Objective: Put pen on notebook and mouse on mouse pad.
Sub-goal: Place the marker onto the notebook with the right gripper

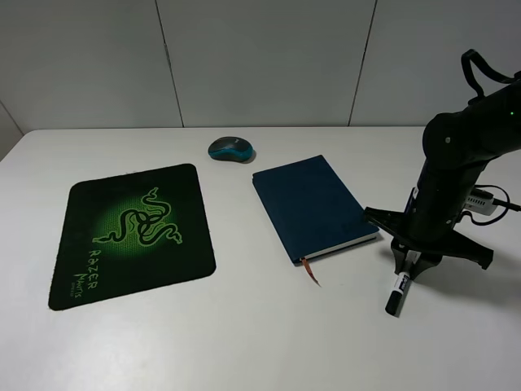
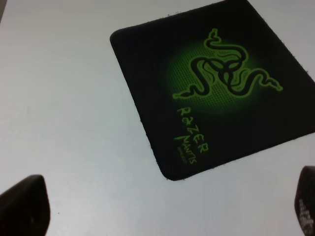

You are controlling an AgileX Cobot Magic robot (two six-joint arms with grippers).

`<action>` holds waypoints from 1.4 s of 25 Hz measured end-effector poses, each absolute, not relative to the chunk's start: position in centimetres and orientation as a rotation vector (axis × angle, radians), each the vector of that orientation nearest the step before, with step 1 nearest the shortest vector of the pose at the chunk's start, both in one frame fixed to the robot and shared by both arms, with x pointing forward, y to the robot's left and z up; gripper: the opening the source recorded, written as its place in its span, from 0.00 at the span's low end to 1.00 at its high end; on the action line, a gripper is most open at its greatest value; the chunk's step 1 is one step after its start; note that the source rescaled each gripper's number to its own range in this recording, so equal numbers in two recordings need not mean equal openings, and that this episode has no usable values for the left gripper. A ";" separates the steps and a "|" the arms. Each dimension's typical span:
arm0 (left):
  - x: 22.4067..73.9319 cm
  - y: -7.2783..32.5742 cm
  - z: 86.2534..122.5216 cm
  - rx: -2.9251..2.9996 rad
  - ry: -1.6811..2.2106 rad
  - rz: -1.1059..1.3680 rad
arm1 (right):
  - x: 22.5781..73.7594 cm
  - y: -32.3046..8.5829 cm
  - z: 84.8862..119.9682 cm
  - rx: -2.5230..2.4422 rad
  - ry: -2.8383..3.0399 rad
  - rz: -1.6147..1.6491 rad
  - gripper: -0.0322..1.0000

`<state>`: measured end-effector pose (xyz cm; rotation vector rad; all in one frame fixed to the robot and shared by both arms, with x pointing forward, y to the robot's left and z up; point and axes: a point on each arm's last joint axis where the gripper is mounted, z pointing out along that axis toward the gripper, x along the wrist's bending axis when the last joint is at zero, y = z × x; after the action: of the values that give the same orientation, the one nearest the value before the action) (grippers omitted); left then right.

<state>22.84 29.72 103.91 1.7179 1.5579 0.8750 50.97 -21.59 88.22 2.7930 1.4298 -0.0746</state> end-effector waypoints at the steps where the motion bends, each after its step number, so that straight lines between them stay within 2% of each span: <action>1: 22.8 29.7 103.9 1.718 1.558 0.875 | 50.9 -21.6 88.3 2.791 1.435 -0.085 0.03; 19: 22.8 29.7 103.9 1.718 1.558 0.874 | 48.7 -22.3 96.7 2.568 1.759 0.110 0.03; 25: 22.8 29.7 103.9 1.718 1.558 0.874 | 47.4 -22.0 98.6 2.550 1.895 0.106 0.03; 35: 22.8 29.7 103.9 1.718 1.557 0.874 | 49.4 -21.0 103.3 2.395 2.096 0.226 0.03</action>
<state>22.84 29.71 103.91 1.7185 1.5569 0.8744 49.36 -21.01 103.33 2.3949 2.0961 0.2256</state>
